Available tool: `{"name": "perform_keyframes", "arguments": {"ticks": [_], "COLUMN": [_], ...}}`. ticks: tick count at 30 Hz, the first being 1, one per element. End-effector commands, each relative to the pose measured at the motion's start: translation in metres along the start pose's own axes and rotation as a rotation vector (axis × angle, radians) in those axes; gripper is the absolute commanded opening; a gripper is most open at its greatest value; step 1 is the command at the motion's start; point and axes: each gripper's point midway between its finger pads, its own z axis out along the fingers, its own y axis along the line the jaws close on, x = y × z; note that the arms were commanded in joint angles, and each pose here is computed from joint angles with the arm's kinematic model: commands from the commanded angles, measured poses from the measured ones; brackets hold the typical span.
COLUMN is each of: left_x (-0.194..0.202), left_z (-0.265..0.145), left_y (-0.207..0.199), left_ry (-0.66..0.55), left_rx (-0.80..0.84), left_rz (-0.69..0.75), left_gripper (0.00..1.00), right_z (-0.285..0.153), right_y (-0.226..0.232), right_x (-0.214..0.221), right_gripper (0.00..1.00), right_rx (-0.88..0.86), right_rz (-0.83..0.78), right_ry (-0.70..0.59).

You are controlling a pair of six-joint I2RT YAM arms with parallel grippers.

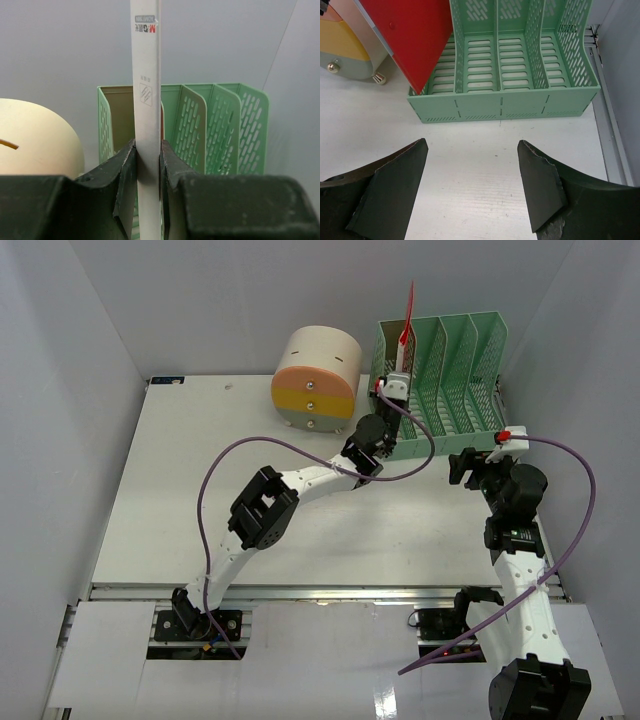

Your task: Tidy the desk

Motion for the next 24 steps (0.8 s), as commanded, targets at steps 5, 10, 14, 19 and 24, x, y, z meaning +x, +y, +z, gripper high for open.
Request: {"name": "perform_keyframes", "arguments": {"ticks": [5, 10, 14, 19, 24], "left_x": [-0.033, -0.026, -0.01, 0.008, 0.007], "left_z": [0.005, 0.0, -0.009, -0.023, -0.032], "left_y": [-0.01, -0.01, -0.008, -0.003, -0.002], "left_ry": [-0.039, -0.016, 0.029, 0.087, 0.11], "left_rx": [0.114, 0.132, 0.135, 0.139, 0.148], "left_rz": [0.126, 0.125, 0.092, 0.063, 0.029], "left_gripper": [0.0, 0.0, 0.0, 0.0, 0.51], "right_z": [0.001, 0.001, 0.001, 0.001, 0.001], "right_y": [0.001, 0.002, 0.002, 0.002, 0.003], "right_x": [-0.01, -0.01, -0.01, -0.009, -0.008], "right_gripper": [0.79, 0.79, 0.79, 0.79, 0.79], "right_rx": [-0.009, -0.012, -0.012, -0.012, -0.027], "right_rz": [0.001, 0.001, 0.001, -0.002, -0.014], "right_ry": [-0.048, -0.047, -0.047, -0.047, -0.045]}}
